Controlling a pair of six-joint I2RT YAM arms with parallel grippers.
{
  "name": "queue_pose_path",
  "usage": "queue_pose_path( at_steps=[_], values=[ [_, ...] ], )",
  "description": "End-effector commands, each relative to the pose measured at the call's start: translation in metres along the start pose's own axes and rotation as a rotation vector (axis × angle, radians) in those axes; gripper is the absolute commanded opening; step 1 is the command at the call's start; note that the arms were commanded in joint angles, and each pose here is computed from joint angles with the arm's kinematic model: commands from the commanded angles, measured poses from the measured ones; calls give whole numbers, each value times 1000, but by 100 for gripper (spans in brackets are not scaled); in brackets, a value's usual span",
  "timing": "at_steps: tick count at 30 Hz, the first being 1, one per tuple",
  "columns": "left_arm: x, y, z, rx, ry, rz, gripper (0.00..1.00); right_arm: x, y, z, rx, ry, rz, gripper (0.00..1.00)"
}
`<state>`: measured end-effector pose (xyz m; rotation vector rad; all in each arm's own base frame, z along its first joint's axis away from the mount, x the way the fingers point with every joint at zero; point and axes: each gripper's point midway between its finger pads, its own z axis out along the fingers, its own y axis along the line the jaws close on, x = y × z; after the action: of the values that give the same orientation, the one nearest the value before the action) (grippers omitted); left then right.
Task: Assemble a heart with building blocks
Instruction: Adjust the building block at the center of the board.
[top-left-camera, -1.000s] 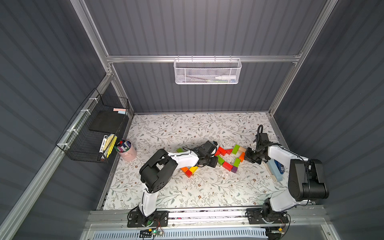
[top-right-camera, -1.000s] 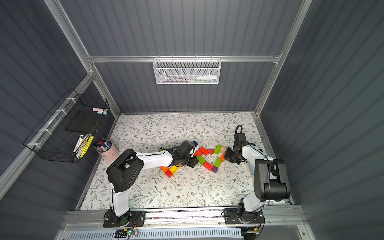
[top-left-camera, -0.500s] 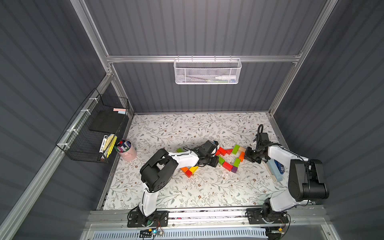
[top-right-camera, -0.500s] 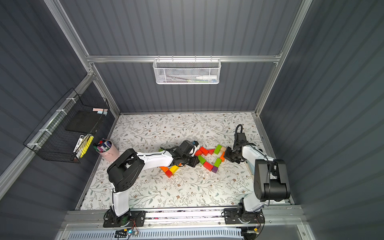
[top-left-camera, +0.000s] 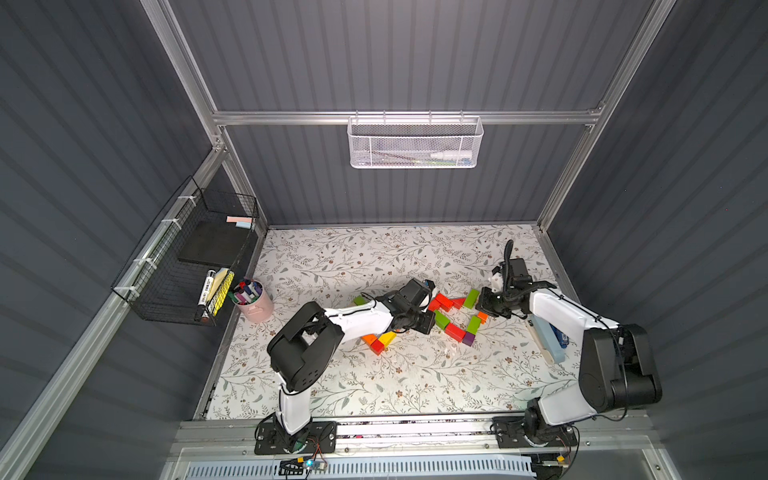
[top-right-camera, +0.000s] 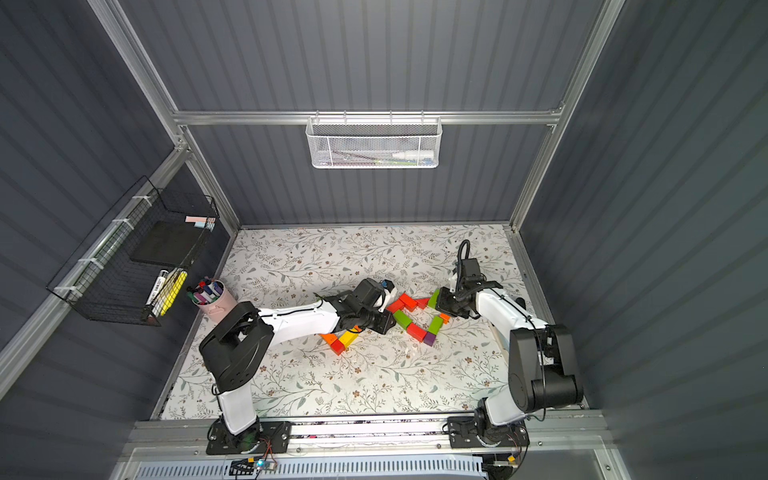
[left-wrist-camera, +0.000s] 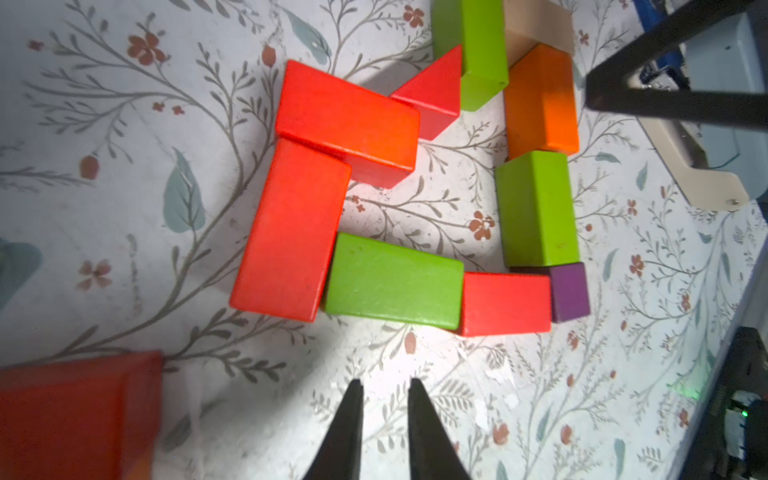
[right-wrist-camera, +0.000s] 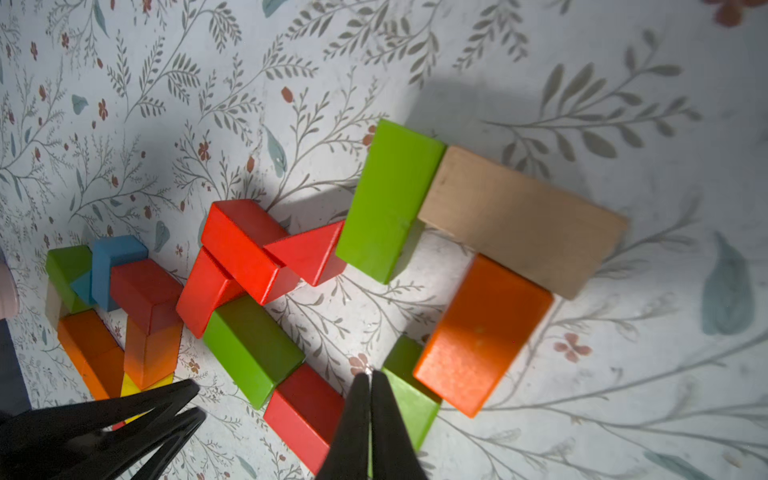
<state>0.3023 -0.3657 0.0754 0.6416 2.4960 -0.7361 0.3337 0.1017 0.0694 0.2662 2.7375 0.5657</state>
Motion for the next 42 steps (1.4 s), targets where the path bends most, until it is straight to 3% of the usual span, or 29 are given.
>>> queue_pose_path(
  at_steps=[1,15,42],
  values=[
    [-3,3,-21,-30,-16,22,23,-5,9,6,10,-1,-49,9],
    [-6,1,-24,-22,-37,29,23,10,0,29,133,94,-97,8],
    [-7,2,-20,-19,-37,35,23,19,-15,21,209,100,-122,6]
  ],
)
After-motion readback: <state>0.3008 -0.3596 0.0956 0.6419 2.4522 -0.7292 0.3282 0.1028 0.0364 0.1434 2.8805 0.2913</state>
